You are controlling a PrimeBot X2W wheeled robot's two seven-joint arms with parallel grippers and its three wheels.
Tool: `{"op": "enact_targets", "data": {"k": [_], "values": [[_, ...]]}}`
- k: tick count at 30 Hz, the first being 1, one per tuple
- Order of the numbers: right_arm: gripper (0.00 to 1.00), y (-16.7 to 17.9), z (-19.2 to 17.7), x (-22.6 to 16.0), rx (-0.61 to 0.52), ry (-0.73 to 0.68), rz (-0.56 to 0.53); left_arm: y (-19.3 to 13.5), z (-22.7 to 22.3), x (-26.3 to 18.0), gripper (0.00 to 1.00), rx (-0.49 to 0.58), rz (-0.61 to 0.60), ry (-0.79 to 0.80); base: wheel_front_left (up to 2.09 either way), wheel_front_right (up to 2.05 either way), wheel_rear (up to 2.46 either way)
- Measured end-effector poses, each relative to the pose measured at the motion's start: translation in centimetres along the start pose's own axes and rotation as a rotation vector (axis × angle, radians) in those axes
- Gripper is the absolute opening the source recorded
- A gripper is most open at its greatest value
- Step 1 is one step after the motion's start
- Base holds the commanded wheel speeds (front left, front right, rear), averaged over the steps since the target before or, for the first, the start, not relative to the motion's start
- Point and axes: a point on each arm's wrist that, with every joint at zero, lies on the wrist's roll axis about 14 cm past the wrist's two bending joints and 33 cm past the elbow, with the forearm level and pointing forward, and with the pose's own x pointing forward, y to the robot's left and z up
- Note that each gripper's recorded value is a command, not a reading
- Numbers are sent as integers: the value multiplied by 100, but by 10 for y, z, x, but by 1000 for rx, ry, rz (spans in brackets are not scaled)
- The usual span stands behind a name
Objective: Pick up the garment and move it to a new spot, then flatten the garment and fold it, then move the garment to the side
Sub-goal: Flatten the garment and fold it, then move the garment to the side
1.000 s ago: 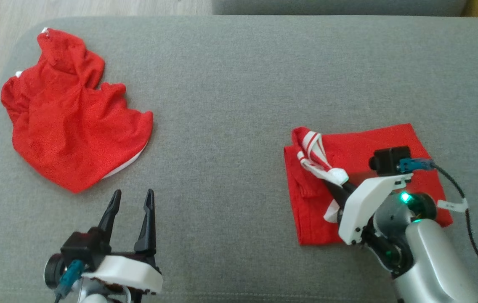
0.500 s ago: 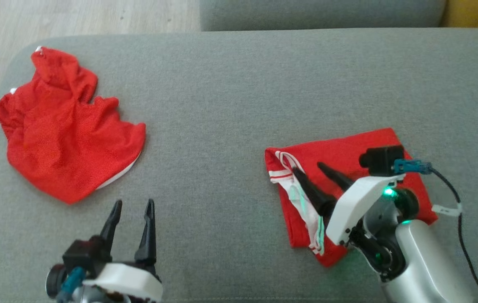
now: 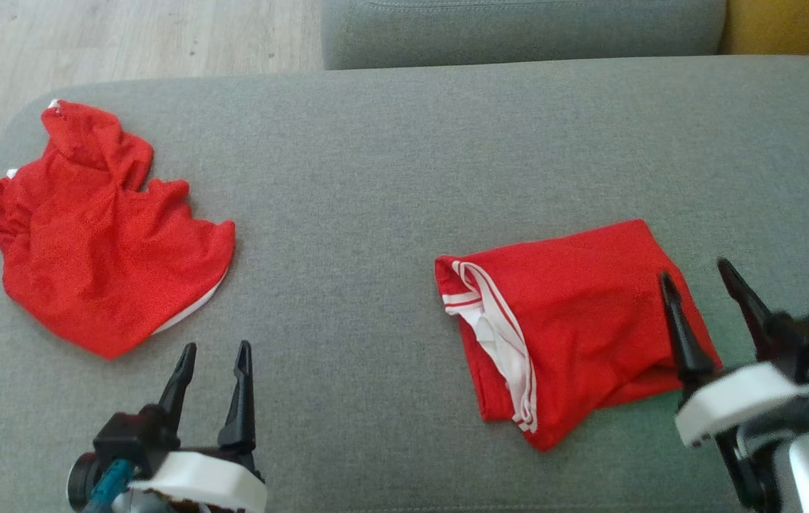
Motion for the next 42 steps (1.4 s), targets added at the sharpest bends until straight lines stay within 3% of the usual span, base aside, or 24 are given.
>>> {"op": "enact_targets", "data": {"k": [6, 14, 18, 29, 31, 32, 38, 42], "values": [[100, -22, -26, -22, -73, -23, -82, -1, 2, -4, 100, 0, -2, -7, 0, 0, 0], [100, -13, -33, -37, -77, -72, -105, 1, -2, -19, 100, -2, 8, 2, 0, 0, 0], [100, 3, -54, -45, -60, -17, -70, 2, 1, -21, 100, -2, 12, -10, 0, 0, 0], [100, 44, -70, -38, -33, 27, 50, 7, -2, -22, 100, -3, 30, 0, 0, 0, 0], [62, 44, -76, -38, -31, 46, 48, 8, -3, -22, 100, -4, 32, 5, 0, 0, 0], [49, 42, -78, -38, -29, 55, 45, 8, -4, -22, 100, -4, 32, 8, 0, 0, 0], [18, 38, -60, -7, -37, 9, 45, 7, -10, -18, 100, 1, 27, 31, 0, 0, 0], [6, 27, -53, 17, -45, 6, 28, 6, -15, -16, 100, 2, 22, 49, 0, 0, 0]]}}
